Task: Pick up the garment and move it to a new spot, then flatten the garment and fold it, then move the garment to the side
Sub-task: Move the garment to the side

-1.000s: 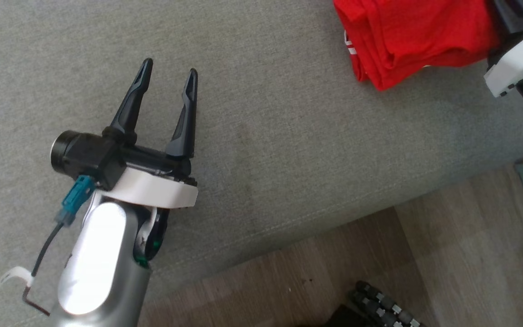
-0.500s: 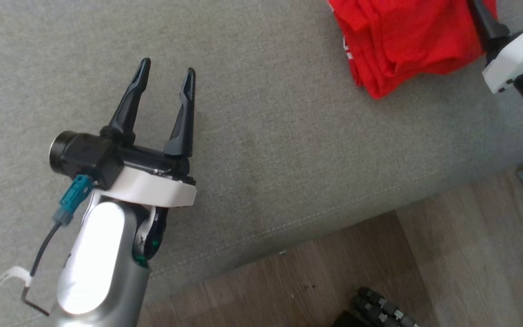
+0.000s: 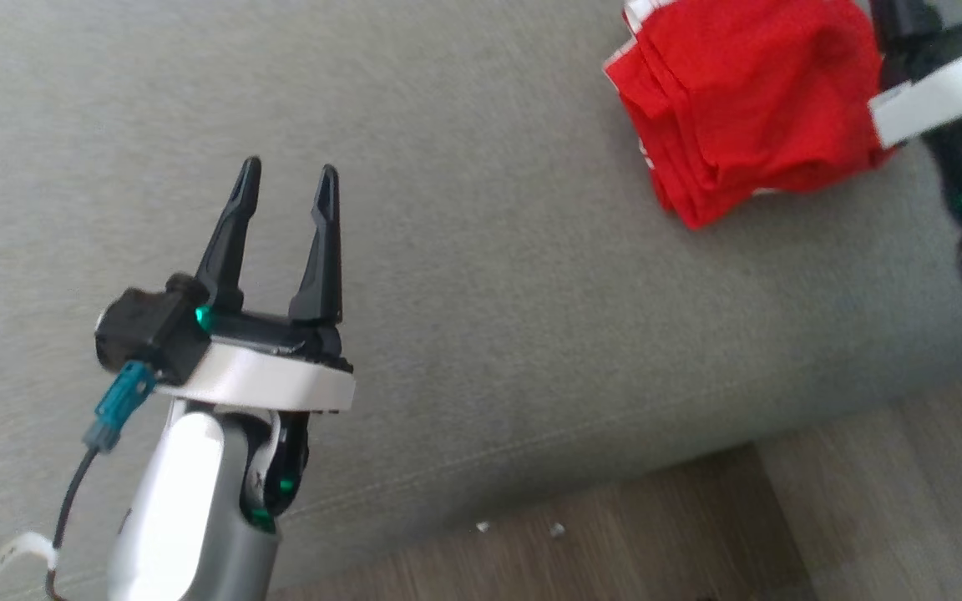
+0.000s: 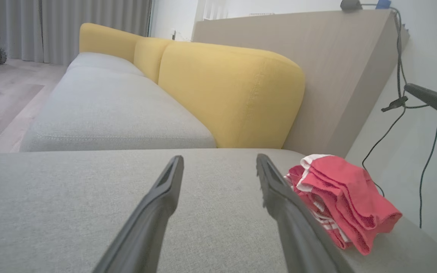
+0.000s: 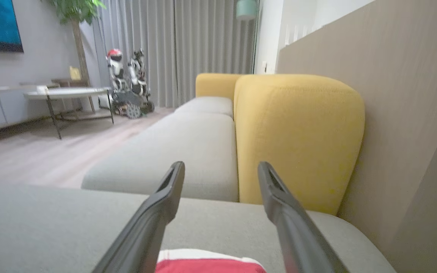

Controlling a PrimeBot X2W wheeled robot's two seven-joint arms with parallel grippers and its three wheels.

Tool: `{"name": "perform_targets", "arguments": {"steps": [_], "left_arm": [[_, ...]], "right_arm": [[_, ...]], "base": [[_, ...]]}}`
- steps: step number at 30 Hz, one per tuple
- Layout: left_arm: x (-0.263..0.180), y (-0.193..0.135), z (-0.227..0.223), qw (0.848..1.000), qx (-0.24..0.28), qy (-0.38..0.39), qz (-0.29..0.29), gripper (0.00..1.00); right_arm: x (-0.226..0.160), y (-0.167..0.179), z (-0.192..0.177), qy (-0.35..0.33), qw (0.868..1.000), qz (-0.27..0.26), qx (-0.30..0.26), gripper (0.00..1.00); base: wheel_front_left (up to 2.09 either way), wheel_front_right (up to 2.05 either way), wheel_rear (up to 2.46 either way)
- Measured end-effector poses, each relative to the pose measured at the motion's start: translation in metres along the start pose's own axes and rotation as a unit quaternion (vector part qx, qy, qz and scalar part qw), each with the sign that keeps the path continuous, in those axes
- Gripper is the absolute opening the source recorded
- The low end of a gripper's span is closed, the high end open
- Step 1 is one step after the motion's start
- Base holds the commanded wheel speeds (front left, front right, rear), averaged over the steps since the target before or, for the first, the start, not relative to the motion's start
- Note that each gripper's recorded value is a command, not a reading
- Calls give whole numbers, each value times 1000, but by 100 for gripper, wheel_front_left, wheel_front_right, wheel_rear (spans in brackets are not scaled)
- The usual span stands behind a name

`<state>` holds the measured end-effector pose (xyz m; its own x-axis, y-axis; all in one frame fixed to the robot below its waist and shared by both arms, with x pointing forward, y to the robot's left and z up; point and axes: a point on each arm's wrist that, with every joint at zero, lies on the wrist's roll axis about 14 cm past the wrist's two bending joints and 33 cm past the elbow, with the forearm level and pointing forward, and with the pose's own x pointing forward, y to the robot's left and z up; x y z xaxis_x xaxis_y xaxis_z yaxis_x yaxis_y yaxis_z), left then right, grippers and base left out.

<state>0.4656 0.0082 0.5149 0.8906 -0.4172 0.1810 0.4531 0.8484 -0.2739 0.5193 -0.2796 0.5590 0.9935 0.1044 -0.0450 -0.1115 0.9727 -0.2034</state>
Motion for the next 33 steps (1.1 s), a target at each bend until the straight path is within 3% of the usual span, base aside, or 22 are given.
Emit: {"name": "perform_targets", "arguments": {"steps": [4,9,12,22,33], "left_arm": [[-12,4,18,1000,0,-15,21,100],[-47,11,38,998,6,-26,63,100],[-67,14,44,996,15,-27,86,100],[-123,35,60,983,54,-36,170,100],[-152,39,73,976,74,-50,199,100]], "right_arm": [[-6,24,14,-43,998,11,46,100],[-28,80,21,-88,990,38,101,100],[-42,91,17,-98,987,27,124,100],[-86,148,9,-102,985,45,132,100],[-114,180,-1,-88,984,69,136,100]], "base": [[0,0,0],[0,0,0],[0,0,0],[0,0,0],[0,0,0]]}}
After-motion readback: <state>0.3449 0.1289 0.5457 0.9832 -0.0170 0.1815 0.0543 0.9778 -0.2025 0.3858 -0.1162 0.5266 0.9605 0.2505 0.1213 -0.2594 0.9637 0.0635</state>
